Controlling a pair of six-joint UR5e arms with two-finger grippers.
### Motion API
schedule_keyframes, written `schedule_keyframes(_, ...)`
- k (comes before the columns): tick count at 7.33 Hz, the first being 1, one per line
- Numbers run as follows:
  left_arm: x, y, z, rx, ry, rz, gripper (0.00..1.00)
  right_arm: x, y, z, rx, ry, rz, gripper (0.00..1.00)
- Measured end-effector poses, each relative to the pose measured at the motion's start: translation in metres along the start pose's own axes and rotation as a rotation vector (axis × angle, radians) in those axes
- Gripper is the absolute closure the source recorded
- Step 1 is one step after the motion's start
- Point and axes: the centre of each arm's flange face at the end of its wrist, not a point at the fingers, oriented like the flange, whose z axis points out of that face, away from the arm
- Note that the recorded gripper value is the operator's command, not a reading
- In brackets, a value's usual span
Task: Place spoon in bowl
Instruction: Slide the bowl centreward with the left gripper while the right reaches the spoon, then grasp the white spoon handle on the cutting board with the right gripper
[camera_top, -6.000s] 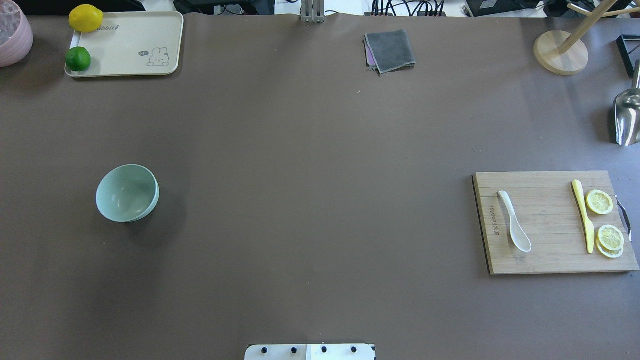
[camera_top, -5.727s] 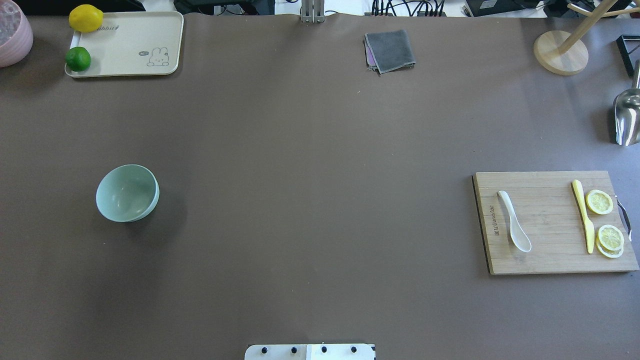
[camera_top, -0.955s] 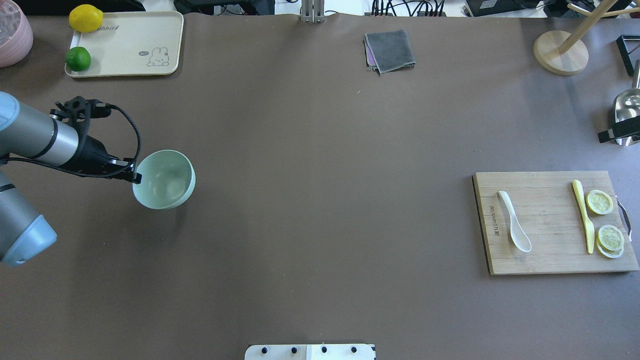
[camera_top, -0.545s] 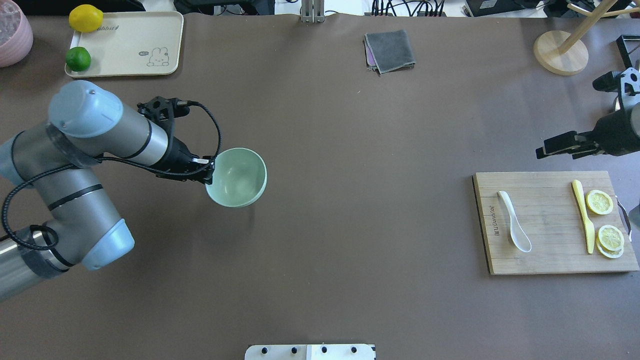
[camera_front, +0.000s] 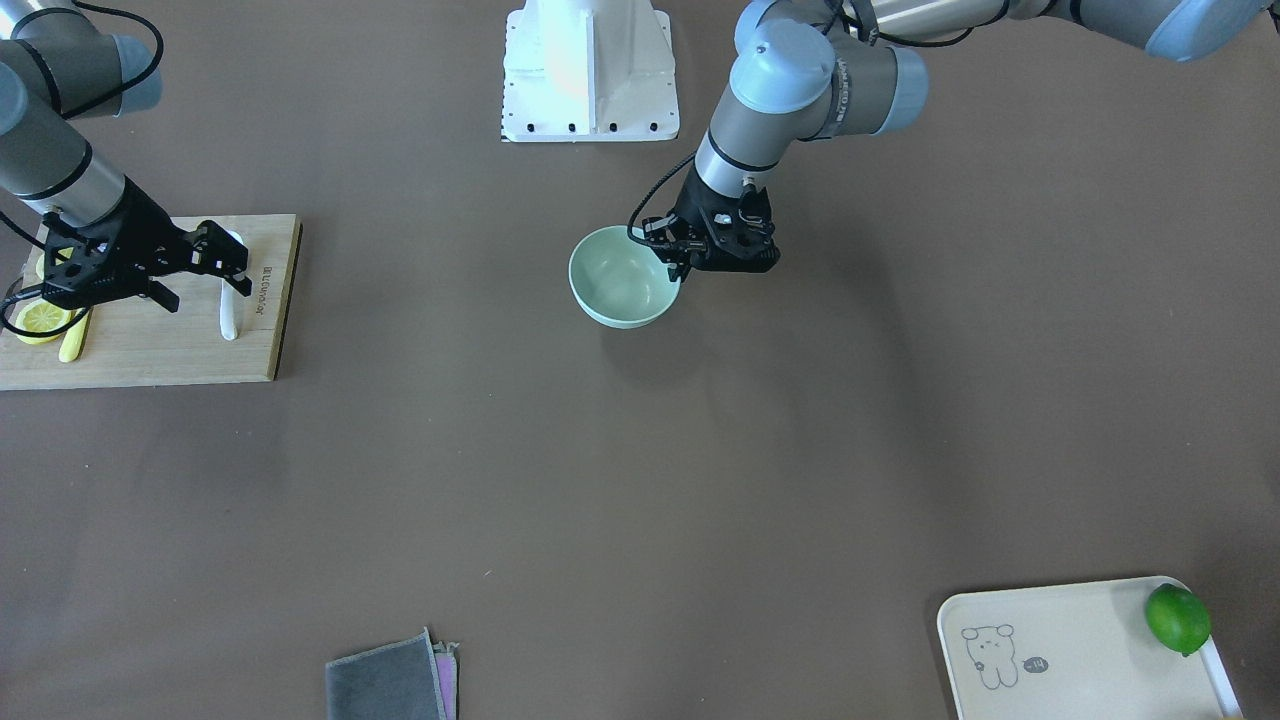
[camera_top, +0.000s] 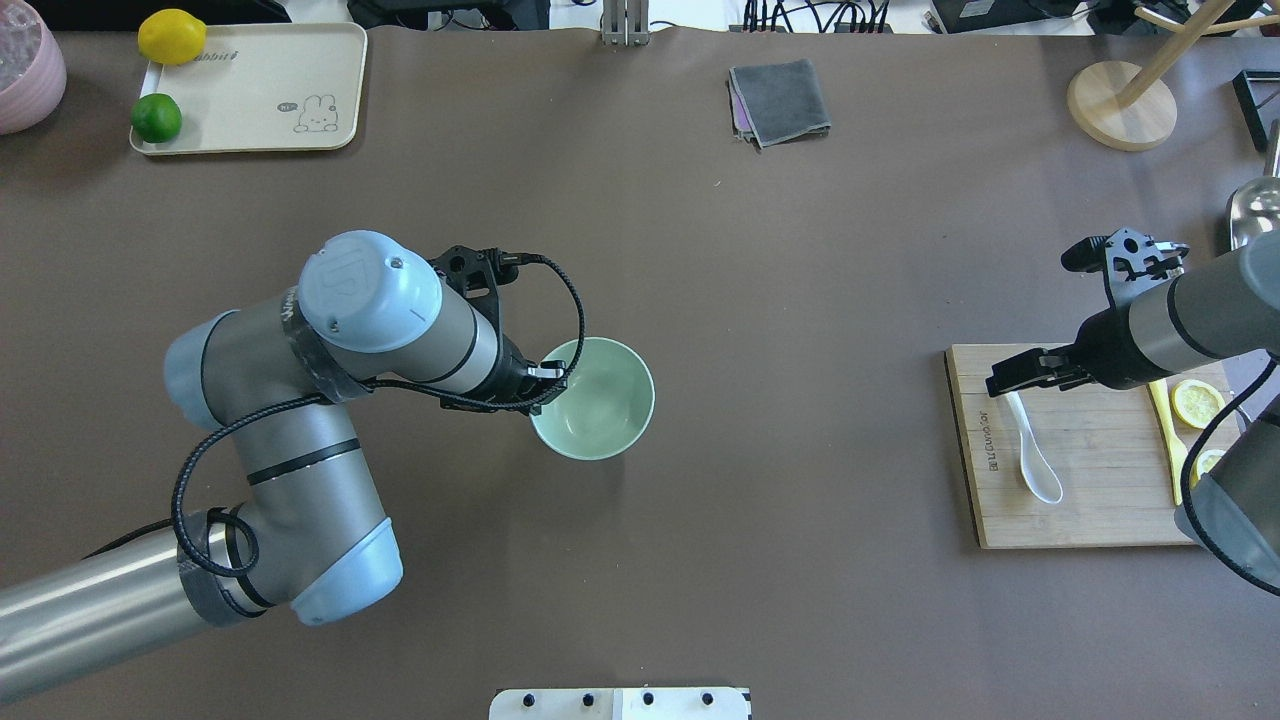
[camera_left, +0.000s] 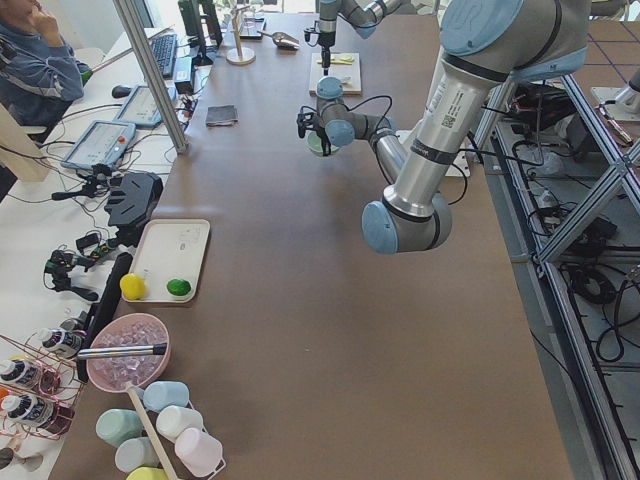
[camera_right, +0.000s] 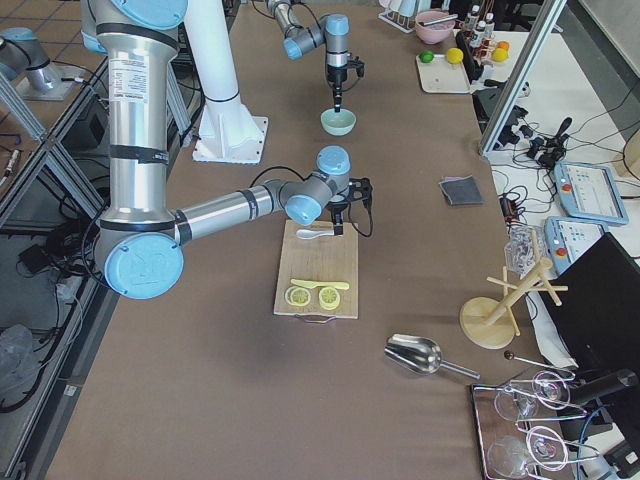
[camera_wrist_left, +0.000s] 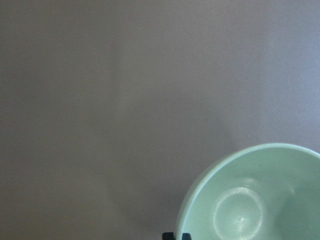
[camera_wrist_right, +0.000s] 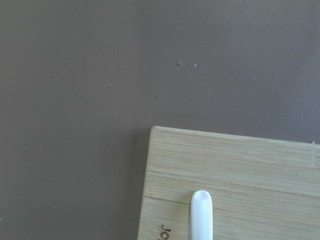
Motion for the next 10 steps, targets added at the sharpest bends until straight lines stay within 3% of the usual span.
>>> schedule_keyframes(2,0.019,0.022,0.013,0.013,-0.028,0.016,1.0,0.002,0.009,0.024,-0.023,0.036,-0.004,0.26)
schedule_keyframes(5,0.025,0.037,0.025,0.021,-0.041,0.029,1.0,0.01,0.015,0.031,-0.033,0.056,0.002,0.52)
schedule_keyframes(7,0.026,0.041,0.026,0.018,-0.042,0.016,1.0,0.015,0.018,0.031,-0.036,0.061,0.006,0.52)
schedule_keyframes(8,0.026,0.043,0.027,0.017,-0.042,0.012,1.0,0.016,0.019,0.031,-0.037,0.063,0.007,0.58)
schedule_keyframes(9,0.026,0.044,0.027,0.016,-0.042,0.01,0.84,0.016,0.019,0.031,-0.038,0.062,0.007,0.65)
schedule_keyframes(10,0.024,0.044,0.028,0.015,-0.043,0.009,0.78,0.016,0.019,0.031,-0.039,0.062,0.008,0.69)
